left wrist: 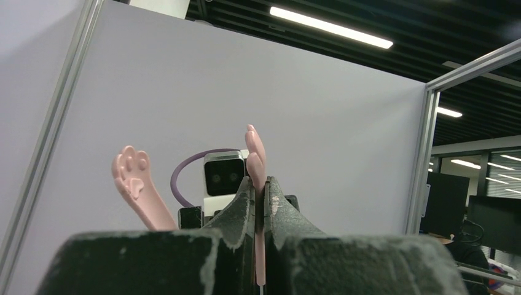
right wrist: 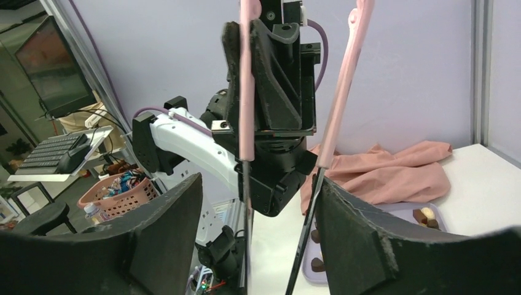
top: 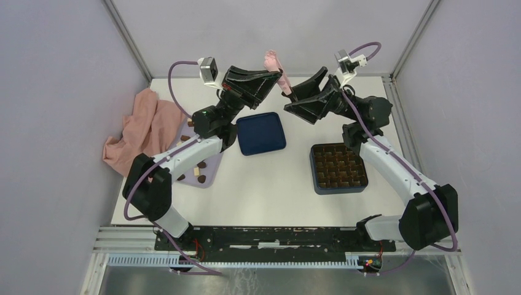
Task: Pack the chocolate
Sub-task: Pick up the clamp from the center of the board.
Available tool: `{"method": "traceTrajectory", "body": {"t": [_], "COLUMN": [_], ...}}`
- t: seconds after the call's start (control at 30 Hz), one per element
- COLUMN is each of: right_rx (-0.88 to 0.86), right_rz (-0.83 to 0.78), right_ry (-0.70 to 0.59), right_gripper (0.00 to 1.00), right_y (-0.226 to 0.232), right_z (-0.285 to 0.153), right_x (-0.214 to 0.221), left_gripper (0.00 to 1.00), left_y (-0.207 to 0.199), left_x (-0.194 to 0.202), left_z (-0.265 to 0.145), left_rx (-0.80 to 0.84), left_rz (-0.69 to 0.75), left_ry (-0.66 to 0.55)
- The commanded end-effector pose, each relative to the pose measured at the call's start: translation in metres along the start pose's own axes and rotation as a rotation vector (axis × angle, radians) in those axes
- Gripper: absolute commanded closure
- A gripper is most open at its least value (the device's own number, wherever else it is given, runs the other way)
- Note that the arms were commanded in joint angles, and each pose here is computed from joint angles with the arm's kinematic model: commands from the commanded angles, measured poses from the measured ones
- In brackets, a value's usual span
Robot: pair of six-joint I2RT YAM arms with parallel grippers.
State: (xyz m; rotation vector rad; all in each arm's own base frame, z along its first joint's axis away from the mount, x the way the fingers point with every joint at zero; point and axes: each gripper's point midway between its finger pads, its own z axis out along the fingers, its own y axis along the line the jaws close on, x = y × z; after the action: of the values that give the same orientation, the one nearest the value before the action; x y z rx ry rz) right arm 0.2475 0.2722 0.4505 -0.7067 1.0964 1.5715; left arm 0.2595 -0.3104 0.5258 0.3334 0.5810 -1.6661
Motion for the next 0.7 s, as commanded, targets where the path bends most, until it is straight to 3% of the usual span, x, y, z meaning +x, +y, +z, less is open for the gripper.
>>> {"method": "traceTrajectory", "body": {"t": [0.0, 0.2, 0.67], "right_rx": [-0.022, -0.021, -0.033], "right_rz": [-0.005, 0.007, 0.029], "right_ry": [-0.025, -0.012, -0.057], "right_gripper": [0.32, 0.42, 0.47], "right_y": [0.007, 0.005, 0.007], "right_z": [0.012, 0.018, 0.021], "right_x": [-0.009, -0.006, -0.015], "left_gripper": [0.98, 0.98, 0.98], "left_y": [-0.022, -0.023, -0.018], "left_x": [-0.015, -0.017, -0.026], "left_z": [0.008, 0.006, -0.003], "left_rx": [0.105, 0.114, 0.083], "left_rz": [-0.002, -0.007, -0.009], "left_ry": [-0.073, -0.1, -0.174]}}
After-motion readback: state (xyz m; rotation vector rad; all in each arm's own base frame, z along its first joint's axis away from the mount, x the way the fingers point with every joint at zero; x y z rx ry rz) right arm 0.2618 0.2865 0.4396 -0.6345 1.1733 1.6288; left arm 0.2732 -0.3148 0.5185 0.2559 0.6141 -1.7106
